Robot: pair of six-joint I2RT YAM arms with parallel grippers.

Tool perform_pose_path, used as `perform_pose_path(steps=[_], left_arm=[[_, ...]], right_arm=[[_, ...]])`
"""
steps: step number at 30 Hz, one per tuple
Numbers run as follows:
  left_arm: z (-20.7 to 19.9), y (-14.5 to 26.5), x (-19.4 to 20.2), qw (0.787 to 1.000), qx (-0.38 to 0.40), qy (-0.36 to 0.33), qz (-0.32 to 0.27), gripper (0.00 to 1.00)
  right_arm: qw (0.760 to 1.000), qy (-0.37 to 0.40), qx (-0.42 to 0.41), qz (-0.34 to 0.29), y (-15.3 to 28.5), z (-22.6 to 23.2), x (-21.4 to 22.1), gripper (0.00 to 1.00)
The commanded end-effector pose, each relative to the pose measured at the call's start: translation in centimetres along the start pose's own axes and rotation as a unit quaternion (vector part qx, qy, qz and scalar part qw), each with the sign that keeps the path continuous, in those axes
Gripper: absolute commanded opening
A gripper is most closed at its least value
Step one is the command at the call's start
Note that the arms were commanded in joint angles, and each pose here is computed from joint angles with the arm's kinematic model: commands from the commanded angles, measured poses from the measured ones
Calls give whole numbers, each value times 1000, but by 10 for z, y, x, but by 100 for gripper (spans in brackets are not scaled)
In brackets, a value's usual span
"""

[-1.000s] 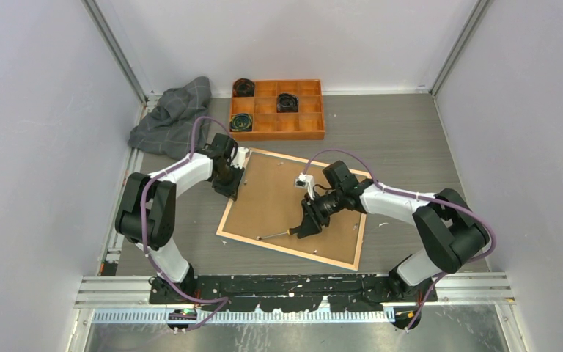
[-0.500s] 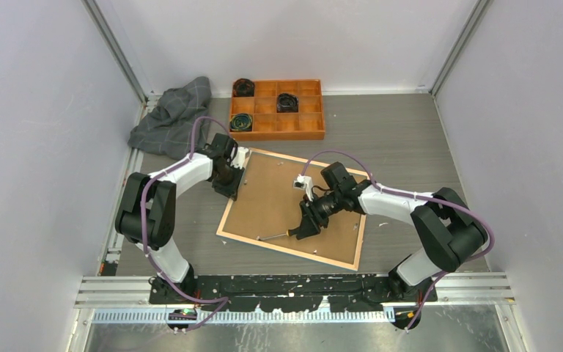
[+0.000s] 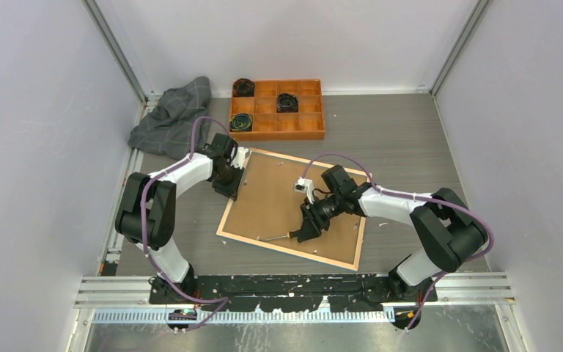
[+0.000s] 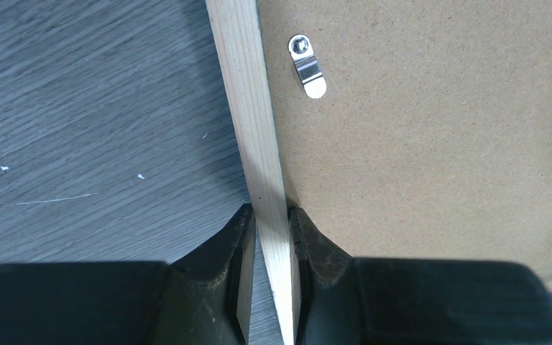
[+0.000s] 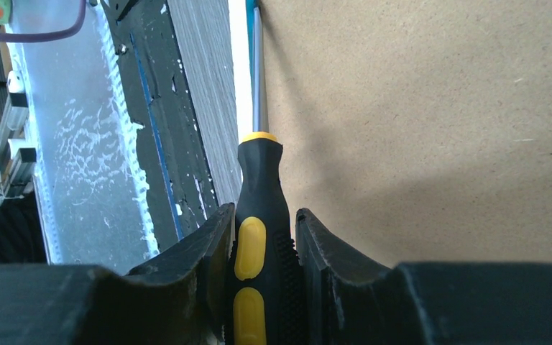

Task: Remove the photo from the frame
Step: Release the photo frame item from the photo frame.

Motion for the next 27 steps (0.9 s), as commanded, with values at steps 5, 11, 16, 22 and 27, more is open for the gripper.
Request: perform_pose_path(steps=[5, 11, 16, 22, 27], left_arm=[[6, -11, 2, 1000, -21, -5, 4, 0], [3, -11, 9, 1000, -9, -4, 6, 0], [-3, -12, 9, 1000, -7, 0, 7, 0], [-13, -13, 9, 1000, -2, -16, 9, 0], [-14, -13, 9, 1000, -1, -17, 9, 0]], right_arm=[[999, 40, 7, -32, -3, 2, -15, 1], [997, 60, -3, -45, -13, 5, -22, 1], [995, 81, -8, -53, -19, 6, -28, 1], [992, 92, 0, -86, -25, 3, -49, 1], [992, 86, 18, -96, -30, -2, -60, 1]])
Point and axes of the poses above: each gripper's point midway between its finger pads, its own y axis back along the fingers, its own z axis along the line the jaws close on, x = y × z, the point moved 4 cm from there along y, back along the fingers, and after that the axes turned 4 degrees about y, right-handed, at the moved point
